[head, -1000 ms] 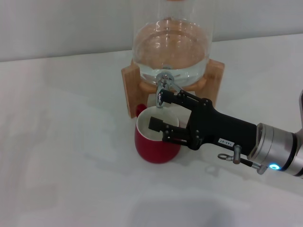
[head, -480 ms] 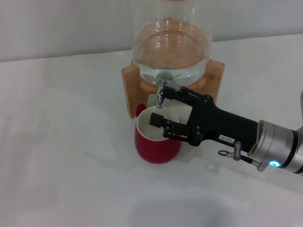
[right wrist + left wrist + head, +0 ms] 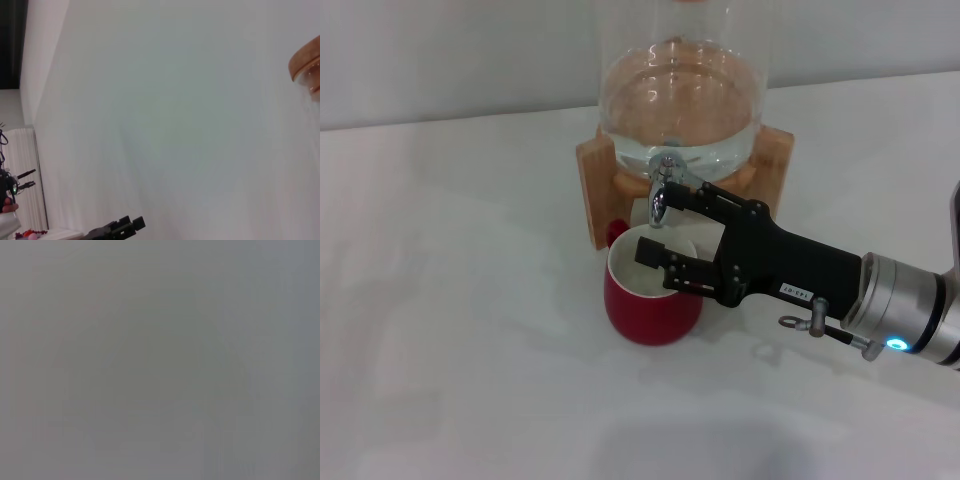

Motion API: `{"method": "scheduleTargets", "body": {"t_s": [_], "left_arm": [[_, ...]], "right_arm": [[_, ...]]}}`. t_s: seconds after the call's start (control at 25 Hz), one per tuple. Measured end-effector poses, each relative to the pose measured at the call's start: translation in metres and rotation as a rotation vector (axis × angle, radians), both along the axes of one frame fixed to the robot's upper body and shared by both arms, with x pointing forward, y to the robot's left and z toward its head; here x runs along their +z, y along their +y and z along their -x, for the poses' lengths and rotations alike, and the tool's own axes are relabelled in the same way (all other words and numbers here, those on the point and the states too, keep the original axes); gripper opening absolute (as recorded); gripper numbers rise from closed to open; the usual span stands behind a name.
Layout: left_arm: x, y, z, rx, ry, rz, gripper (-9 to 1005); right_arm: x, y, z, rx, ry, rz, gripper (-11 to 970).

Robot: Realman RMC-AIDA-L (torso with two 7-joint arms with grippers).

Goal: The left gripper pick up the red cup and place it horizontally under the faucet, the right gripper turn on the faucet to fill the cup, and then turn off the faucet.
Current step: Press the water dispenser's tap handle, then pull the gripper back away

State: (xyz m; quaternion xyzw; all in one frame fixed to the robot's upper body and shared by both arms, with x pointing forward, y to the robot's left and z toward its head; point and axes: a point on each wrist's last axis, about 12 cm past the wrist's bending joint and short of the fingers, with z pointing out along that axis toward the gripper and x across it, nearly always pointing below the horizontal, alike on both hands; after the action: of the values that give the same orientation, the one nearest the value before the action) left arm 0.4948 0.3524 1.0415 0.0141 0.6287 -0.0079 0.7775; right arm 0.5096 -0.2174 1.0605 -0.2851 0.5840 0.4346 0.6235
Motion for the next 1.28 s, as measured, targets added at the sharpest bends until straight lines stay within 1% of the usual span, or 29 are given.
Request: {"method": "scheduleTargets", "body": {"t_s": [1.28], "left_arm": [[0.0003, -0.0001, 0.0001, -0.001, -0.003, 0.0, 867]], "right_arm": [[0.0035, -0.0036, -0.0078, -0.025, -0.011, 0.009, 837]]}}
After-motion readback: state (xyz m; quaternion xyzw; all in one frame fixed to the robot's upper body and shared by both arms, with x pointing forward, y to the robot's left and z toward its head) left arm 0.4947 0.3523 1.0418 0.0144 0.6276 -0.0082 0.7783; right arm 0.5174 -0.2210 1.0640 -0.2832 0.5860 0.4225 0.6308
